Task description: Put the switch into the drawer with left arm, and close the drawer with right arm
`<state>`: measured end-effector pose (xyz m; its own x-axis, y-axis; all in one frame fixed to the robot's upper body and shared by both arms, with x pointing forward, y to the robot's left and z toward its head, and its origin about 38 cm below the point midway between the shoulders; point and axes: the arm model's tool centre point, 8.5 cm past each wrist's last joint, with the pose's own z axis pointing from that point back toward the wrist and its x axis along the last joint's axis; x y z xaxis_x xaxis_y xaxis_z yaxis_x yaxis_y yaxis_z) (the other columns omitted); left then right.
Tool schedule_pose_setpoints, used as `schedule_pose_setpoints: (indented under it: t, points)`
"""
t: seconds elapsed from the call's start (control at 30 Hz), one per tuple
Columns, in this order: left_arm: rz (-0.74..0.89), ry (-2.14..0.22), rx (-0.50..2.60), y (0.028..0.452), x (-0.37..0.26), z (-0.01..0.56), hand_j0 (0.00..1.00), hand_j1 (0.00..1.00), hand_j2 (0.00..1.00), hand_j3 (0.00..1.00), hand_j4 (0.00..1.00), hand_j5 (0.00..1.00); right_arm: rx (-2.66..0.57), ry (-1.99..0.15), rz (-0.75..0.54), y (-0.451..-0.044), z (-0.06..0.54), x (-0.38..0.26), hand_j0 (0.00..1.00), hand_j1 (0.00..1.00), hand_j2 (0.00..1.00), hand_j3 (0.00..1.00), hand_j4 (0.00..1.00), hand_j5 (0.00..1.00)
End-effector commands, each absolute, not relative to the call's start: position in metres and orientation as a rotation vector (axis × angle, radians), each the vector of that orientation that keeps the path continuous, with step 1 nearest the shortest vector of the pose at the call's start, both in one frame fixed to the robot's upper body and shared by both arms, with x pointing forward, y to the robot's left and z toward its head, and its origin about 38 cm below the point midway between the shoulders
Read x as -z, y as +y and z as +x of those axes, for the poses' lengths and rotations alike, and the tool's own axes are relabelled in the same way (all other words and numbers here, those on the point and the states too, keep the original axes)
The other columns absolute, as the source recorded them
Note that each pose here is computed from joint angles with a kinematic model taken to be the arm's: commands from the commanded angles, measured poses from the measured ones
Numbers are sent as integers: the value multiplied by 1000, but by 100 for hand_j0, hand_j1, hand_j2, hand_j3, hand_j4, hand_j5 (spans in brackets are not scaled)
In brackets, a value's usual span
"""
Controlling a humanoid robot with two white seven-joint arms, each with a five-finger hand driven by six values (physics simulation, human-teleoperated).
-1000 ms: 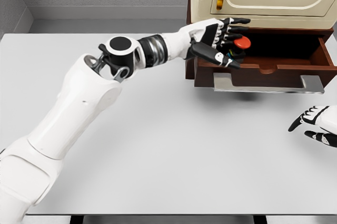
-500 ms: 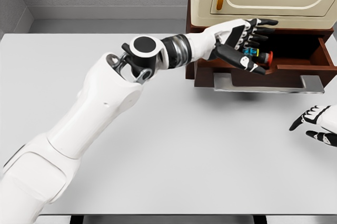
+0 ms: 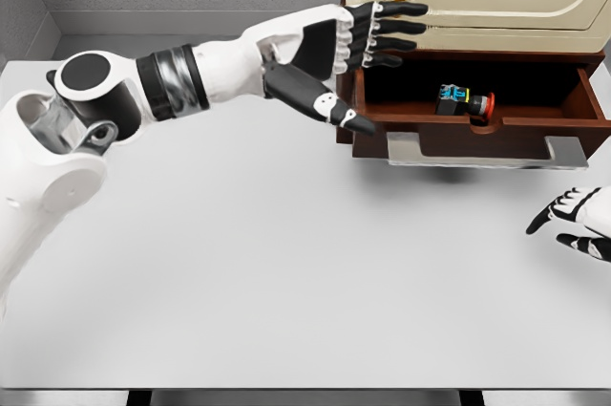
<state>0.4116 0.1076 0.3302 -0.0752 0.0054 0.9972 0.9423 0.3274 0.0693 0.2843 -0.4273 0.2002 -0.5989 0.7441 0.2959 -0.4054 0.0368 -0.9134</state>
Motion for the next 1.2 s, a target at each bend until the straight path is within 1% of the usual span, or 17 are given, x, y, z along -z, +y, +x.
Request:
schedule_pose_setpoints:
  t: [0.0,0.07,0.17,0.27,0.37,0.4,0.47,0.5,0.63,0.7,0.73,0.8,0.83,1.0,1.17]
  points:
    - [-973,-1429,1039,150,-350,408,100,100,100,100,100,100,-1675,-1468,-353,-427,285,-202,57,57,57,57,57,57]
    - [-978,-1438,1026,173,-352,407,100,100,100,100,100,100,-1653,-1488,-341,-425,285,-204,57,57,57,57,57,57]
    - [-919,-1494,910,221,-342,407,100,100,100,100,100,100,-1648,-1523,-313,-415,284,-209,57,57,57,57,57,57]
    - [-844,-1634,768,277,-328,398,100,100,100,100,100,100,-1645,-1552,-335,-414,289,-216,57,57,57,57,57,57]
    - [-754,-1768,690,318,-318,384,100,100,100,100,100,100,-1630,-1569,-338,-413,292,-222,56,56,56,56,56,56]
    - [-711,-1801,698,322,-307,379,100,100,100,100,100,100,-1626,-1576,-342,-414,293,-223,56,56,56,56,56,56]
    - [-457,-1839,847,326,-272,368,100,100,100,100,100,100,-1627,-1575,-344,-414,293,-223,56,56,56,56,56,56]
    - [-410,-1822,872,325,-251,361,100,100,100,100,100,100,-1631,-1572,-344,-414,293,-222,56,56,56,56,56,56]
    - [-413,-1806,869,326,-222,344,100,100,100,100,100,100,-1631,-1569,-348,-415,294,-222,57,57,57,57,57,57]
    - [-363,-1802,861,335,-219,343,100,100,100,100,100,100,-1627,-1565,-352,-417,294,-221,57,57,57,57,57,57]
    - [-356,-1834,799,338,-216,345,100,100,100,100,100,100,-1624,-1555,-359,-420,295,-220,57,57,57,57,57,57]
    - [-251,-1864,764,341,-212,346,100,100,100,100,100,100,-1620,-1559,-372,-422,297,-223,57,57,57,57,57,57]
    - [-233,-1881,737,345,-213,346,100,100,100,100,100,100,-1615,-1564,-384,-424,299,-224,57,57,57,57,57,57]
    - [-213,-1862,731,349,-207,346,100,100,100,100,100,100,-1611,-1579,-390,-422,301,-227,57,57,57,57,57,57]
    - [-196,-1849,738,350,-203,346,100,100,100,100,100,100,-1646,-1545,-390,-423,299,-223,58,58,58,58,58,58]
